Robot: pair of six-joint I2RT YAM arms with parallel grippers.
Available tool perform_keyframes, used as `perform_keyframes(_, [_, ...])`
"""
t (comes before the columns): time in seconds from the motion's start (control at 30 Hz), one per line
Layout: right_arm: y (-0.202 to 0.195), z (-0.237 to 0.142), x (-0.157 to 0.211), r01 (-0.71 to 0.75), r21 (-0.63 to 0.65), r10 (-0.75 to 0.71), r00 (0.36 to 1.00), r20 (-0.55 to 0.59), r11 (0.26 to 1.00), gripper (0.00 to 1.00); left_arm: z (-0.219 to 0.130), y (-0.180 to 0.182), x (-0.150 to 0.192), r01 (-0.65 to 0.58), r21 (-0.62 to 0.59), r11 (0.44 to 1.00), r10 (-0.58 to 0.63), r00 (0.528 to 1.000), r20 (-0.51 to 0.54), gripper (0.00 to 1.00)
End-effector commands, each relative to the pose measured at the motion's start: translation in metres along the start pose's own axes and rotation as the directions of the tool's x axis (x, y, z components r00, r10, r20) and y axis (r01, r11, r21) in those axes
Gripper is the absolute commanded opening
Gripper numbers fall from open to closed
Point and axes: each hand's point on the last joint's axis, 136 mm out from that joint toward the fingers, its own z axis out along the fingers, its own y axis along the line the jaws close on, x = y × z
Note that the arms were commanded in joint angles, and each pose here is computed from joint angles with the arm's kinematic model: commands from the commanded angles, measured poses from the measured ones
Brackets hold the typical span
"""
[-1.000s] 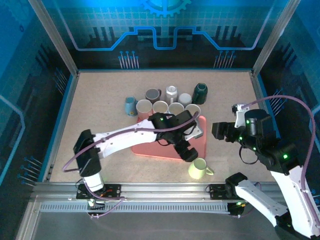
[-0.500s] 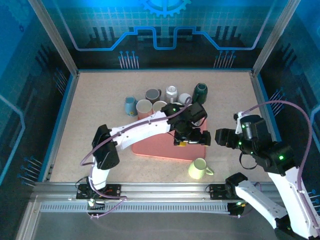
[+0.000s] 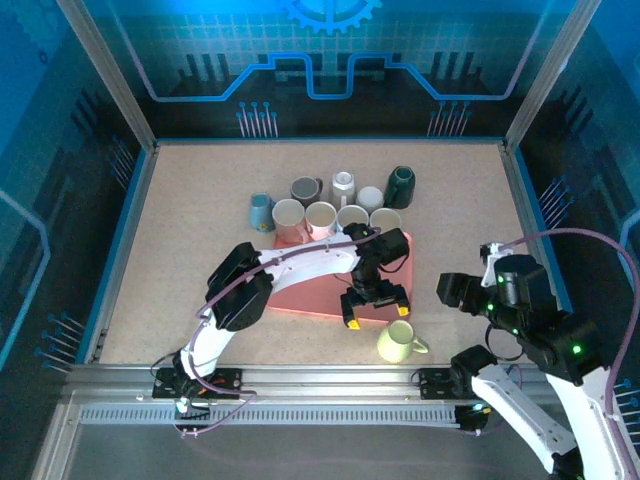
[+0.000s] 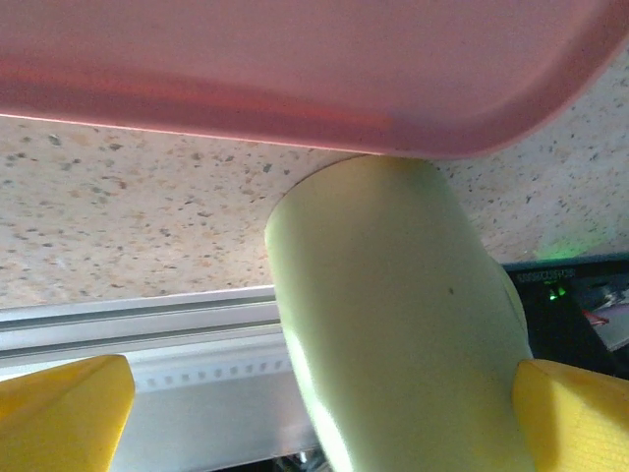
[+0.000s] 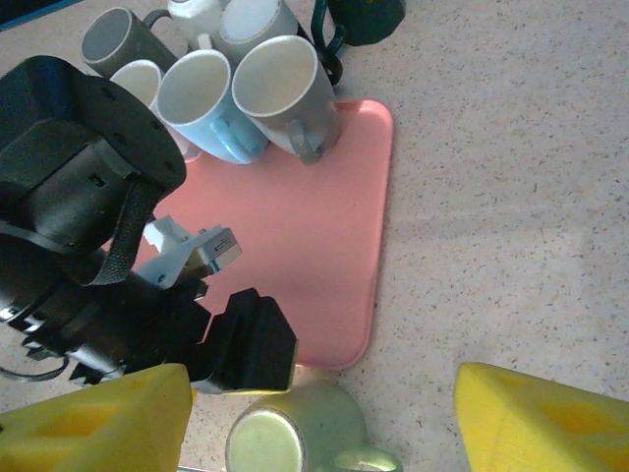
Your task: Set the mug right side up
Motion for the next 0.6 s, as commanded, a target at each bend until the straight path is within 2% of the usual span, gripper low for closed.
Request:
perform_keyframes(0.0, [-0.004,-0.002,0.013,-0.051,-0.005,0.051,0.998,-0.025,0.999,0.72,-0.006,-0.011,0.011,0.089,0.085,0.992,-0.084,0.995,-0.054,0.99])
perform_keyframes(0.13, [-0.007,-0.002,0.018,-0.063,-0.005,0.063,0.998,-0.031,0.998,0.72,-0.002,-0.005,0.013,0.189,0.078,0.979,-0.184,0.980,-0.072,0.99])
perform_keyframes(0.33, [-0.010,0.004,0.025,-0.061,0.003,0.061,0.997,-0.053,0.998,0.73,0.007,-0.009,0.025,0.330,0.129,0.935,-0.318,0.943,-0.101,0.99])
perform_keyframes(0.57, [-0.010,0.010,0.034,-0.080,-0.012,0.079,0.995,-0.066,0.997,0.73,0.017,-0.030,0.033,0.404,0.206,0.891,-0.379,0.913,-0.150,0.99])
